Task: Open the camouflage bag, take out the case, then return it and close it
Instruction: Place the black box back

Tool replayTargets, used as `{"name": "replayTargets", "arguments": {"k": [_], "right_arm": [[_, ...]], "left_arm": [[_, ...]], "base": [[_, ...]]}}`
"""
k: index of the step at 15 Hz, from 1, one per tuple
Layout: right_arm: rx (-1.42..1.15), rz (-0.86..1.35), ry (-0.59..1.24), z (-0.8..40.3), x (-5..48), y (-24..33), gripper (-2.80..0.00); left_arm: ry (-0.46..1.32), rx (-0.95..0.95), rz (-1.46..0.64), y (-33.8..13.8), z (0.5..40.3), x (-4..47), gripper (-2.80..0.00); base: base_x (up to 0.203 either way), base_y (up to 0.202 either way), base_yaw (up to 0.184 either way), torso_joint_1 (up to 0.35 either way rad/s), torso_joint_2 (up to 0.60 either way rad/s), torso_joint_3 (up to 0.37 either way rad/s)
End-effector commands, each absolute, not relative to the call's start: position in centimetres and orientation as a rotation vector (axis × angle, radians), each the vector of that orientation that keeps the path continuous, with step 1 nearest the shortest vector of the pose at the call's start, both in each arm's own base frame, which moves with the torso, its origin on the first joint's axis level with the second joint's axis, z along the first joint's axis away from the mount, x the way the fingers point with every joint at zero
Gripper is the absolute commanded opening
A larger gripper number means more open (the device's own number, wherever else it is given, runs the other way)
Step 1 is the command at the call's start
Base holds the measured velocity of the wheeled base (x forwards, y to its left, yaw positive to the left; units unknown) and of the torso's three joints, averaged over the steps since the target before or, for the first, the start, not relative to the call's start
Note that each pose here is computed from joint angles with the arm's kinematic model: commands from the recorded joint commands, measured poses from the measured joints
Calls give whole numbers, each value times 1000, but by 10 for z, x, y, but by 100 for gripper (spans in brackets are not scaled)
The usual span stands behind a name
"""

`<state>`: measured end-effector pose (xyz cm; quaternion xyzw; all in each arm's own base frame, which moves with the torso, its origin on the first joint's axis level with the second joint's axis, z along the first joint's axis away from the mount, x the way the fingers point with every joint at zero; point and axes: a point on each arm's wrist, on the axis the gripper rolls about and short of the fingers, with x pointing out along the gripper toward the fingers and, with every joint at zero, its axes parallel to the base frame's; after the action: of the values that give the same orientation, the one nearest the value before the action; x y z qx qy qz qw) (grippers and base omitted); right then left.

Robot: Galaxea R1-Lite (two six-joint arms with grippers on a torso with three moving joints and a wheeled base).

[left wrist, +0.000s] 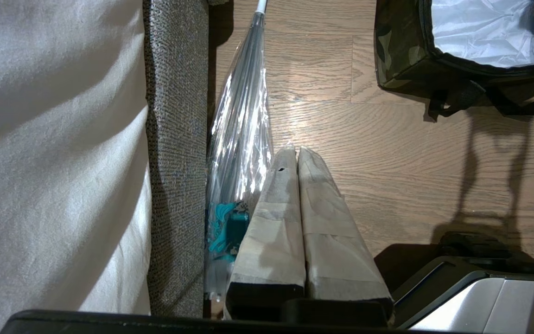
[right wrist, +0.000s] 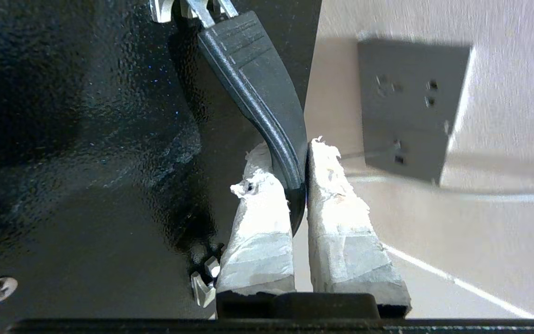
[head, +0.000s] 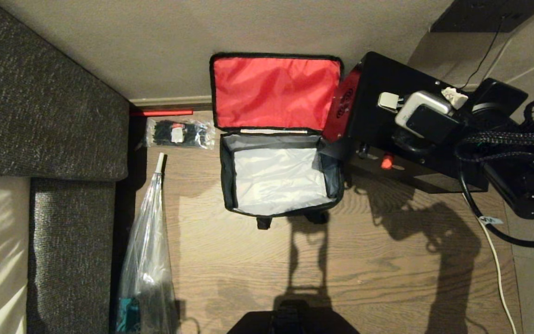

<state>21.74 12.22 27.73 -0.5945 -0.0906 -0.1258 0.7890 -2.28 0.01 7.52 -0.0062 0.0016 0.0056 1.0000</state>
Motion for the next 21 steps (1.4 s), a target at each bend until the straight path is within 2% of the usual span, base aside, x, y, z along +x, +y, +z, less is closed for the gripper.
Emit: {"name": "replayTargets", "arguments": {"k": [1, 10, 15, 21], "right_arm": [[-1268, -252, -231, 284, 209, 128, -280], [-1250, -141, -332, 289, 202, 169, -280], [-1270, 2, -380, 273, 192, 211, -280], [-1246, 39, -419, 276, 191, 233, -280]], "left_arm": [[6, -12, 12, 0, 74, -23, -280], [6, -14, 12, 0, 74, -23, -280], [6, -14, 12, 0, 74, -23, -280], [6, -14, 12, 0, 74, -23, -280]], "base": [[0, 0, 0, 0, 0, 0], [0, 0, 0, 0, 0, 0], [0, 0, 0, 0, 0, 0], [0, 0, 0, 0, 0, 0]]}}
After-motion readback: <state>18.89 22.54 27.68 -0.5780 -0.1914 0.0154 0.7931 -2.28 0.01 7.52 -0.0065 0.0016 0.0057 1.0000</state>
